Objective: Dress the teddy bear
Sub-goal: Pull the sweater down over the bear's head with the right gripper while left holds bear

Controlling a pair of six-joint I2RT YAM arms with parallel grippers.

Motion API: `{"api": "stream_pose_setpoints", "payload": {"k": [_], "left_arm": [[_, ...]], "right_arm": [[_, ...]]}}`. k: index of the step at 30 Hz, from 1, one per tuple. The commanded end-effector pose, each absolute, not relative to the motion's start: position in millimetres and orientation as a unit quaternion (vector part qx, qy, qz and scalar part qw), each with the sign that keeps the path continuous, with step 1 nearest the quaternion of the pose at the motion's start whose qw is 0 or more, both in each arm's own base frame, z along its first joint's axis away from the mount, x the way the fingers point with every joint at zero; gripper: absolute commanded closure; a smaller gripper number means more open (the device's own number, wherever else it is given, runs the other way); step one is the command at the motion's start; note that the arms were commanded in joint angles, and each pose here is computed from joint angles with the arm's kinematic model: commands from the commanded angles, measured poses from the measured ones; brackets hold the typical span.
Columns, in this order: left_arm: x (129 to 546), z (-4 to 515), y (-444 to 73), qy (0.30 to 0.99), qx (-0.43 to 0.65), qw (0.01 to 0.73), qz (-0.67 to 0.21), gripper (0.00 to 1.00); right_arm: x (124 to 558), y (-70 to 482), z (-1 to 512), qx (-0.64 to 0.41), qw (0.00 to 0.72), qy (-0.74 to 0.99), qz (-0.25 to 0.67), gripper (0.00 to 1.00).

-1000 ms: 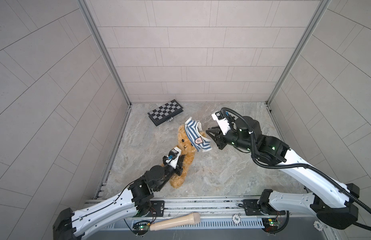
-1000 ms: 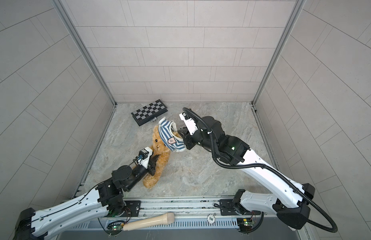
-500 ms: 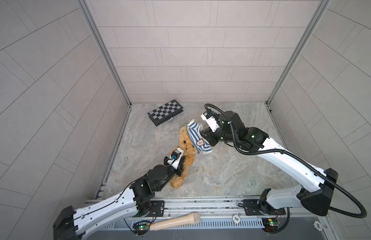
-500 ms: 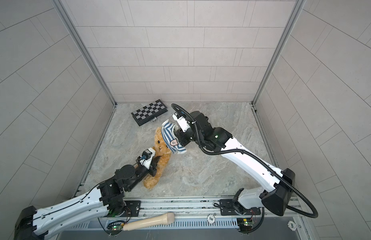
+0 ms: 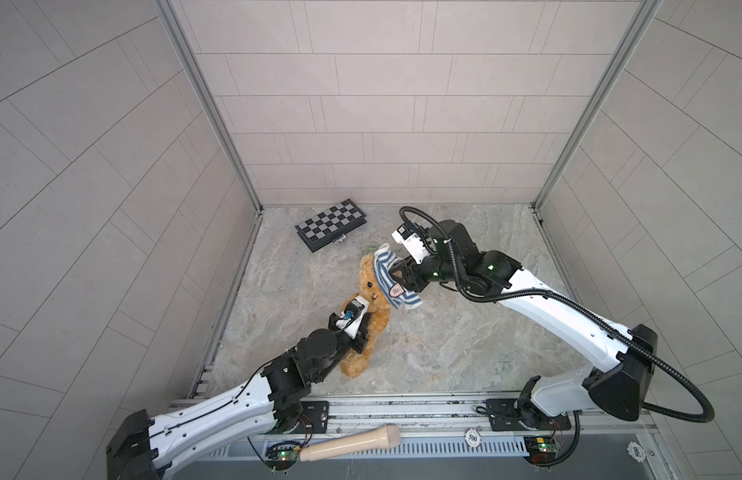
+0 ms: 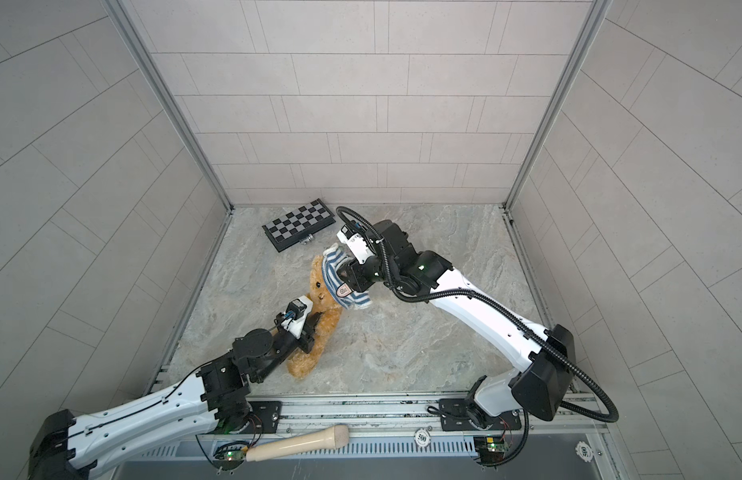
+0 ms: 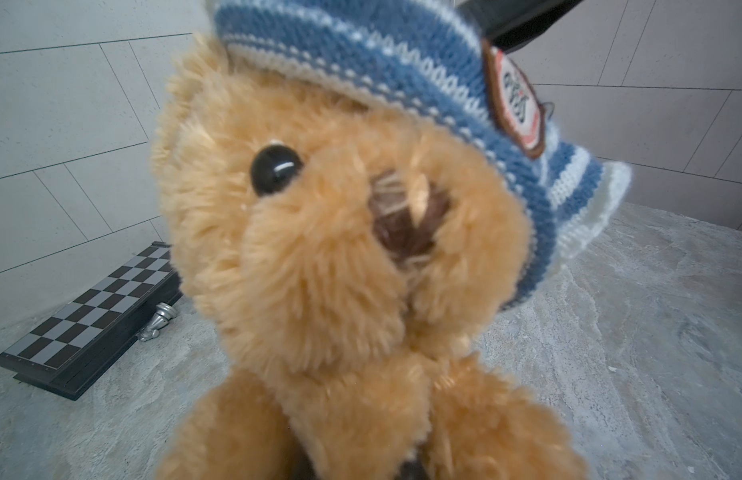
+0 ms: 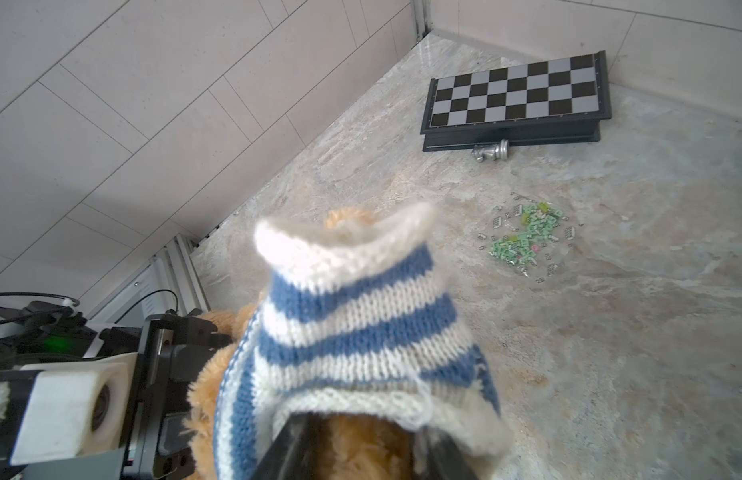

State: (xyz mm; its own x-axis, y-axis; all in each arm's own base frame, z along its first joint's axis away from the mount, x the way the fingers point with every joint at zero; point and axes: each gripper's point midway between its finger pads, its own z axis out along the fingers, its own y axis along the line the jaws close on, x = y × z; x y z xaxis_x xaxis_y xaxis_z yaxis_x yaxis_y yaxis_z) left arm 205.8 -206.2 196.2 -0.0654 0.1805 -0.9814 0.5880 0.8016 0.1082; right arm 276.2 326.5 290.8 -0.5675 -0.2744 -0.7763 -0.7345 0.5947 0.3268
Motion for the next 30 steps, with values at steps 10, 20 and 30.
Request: {"api": "stream_pose_setpoints", "payload": {"k": [10, 20, 30], "left_arm": [[200, 217, -216, 0.685, 0.280, 0.644, -0.195, 1.00], [204, 216, -214, 0.693, 0.271, 0.642, -0.184, 1.00], [209, 205, -212, 0.713, 0.245, 0.631, -0.182, 1.00]], "right_arm": [[273, 347, 289, -0.327, 0.310, 0.804, 0.388, 0.49], [254, 347, 272, -0.356, 0.265, 0.802, 0.401, 0.66], [242, 340, 269, -0.370, 0.273, 0.792, 0.402, 0.94]]}}
